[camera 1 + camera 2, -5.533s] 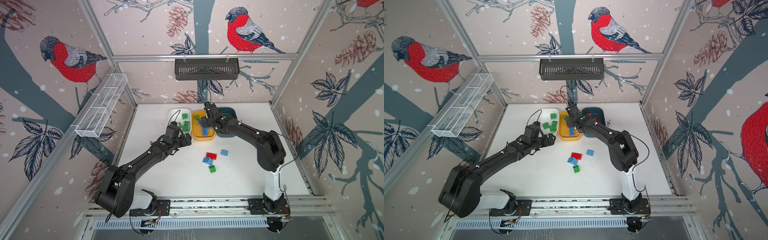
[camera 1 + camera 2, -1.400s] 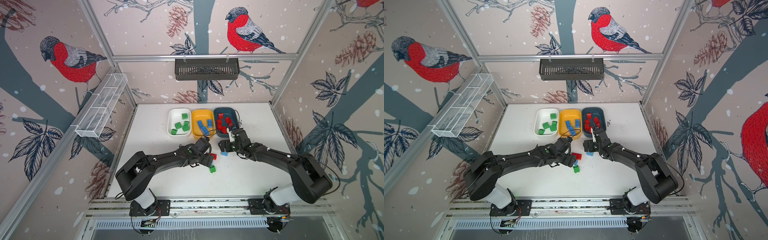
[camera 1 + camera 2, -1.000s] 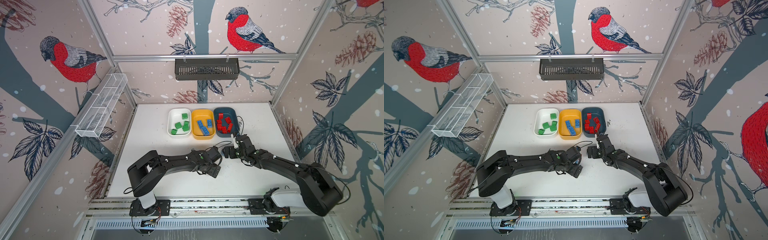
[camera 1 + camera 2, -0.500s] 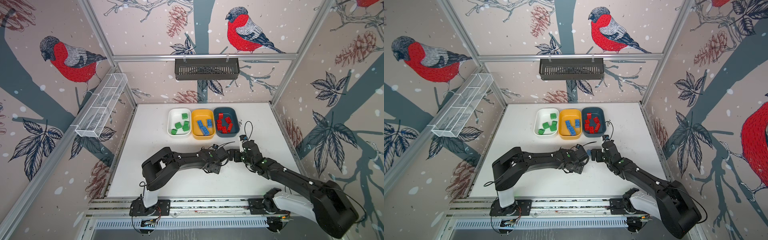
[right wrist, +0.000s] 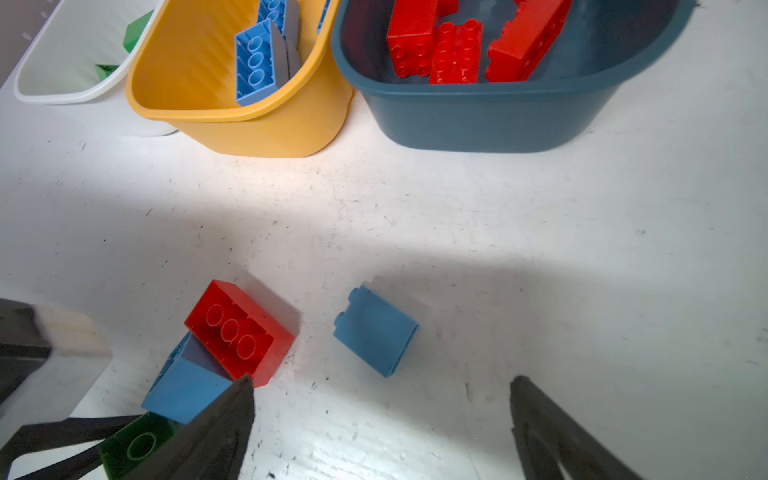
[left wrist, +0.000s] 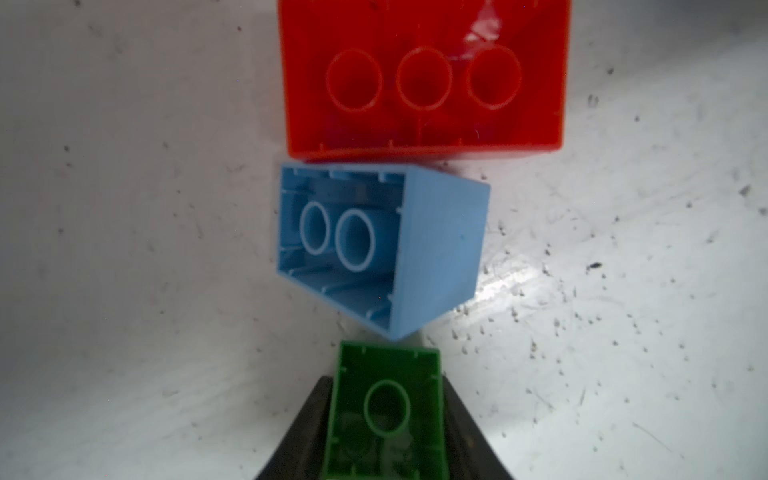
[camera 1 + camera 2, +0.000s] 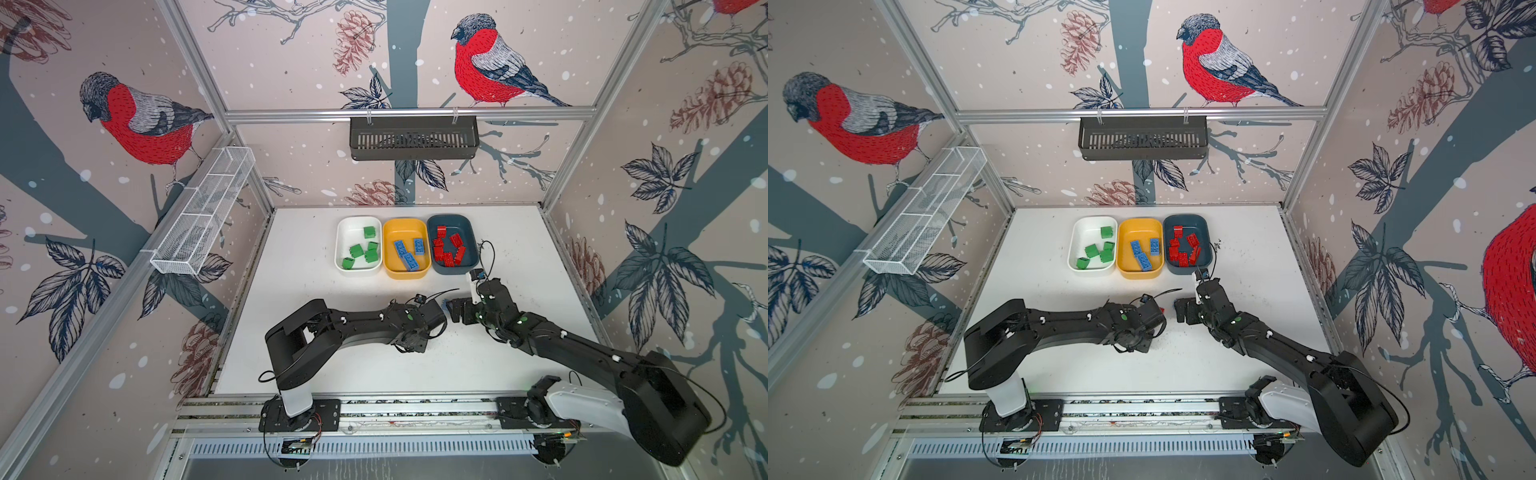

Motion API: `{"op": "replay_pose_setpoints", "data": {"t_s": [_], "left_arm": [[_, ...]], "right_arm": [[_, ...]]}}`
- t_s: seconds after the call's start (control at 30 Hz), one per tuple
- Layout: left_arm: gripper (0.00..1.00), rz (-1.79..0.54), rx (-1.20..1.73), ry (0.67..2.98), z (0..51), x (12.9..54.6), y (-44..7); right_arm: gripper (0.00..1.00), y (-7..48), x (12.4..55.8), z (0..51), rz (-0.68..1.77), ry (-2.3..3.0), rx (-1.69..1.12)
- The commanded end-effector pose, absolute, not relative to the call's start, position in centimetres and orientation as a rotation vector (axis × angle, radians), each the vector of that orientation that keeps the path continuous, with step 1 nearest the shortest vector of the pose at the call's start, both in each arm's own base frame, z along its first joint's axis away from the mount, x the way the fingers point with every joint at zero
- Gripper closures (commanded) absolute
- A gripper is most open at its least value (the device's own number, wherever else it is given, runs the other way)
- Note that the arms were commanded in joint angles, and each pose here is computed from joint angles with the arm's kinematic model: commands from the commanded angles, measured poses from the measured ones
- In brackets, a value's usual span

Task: Sort the legos into containers by color
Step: 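Close the left gripper on a green brick while the right nears the pile, then lift the green brick toward the white tub while the right lowers onto bricks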

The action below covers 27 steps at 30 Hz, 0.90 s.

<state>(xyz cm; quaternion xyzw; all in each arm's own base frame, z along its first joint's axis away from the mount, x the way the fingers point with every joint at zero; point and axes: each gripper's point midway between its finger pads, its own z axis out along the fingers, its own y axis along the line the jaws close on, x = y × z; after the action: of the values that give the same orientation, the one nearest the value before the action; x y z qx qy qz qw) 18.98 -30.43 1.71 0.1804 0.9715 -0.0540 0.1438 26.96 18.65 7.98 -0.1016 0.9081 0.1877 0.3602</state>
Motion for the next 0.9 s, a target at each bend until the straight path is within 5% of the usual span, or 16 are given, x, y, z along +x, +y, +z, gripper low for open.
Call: {"op": "replay_pose_setpoints", "data": {"t_s": [0.0, 0.4, 0.87], "left_arm": [[0.66, -0.180, 0.541, 2.781, 2.0, 19.1, -30.7], [0.74, -0.121, 0.182, 2.648, 5.0, 23.9, -23.4], [0.75, -0.074, -0.247, 2.240, 15.0, 39.6, -13.1]], "right_arm": [[0.04, 19.7, 27.0, 8.2, 0.461, 2.331, -0.325], [0.04, 25.6, 25.2, 7.1, 0.476, 2.328, -0.654], [0.09, 30.2, 23.0, 6.9, 0.618, 2.329, -0.899]]}}
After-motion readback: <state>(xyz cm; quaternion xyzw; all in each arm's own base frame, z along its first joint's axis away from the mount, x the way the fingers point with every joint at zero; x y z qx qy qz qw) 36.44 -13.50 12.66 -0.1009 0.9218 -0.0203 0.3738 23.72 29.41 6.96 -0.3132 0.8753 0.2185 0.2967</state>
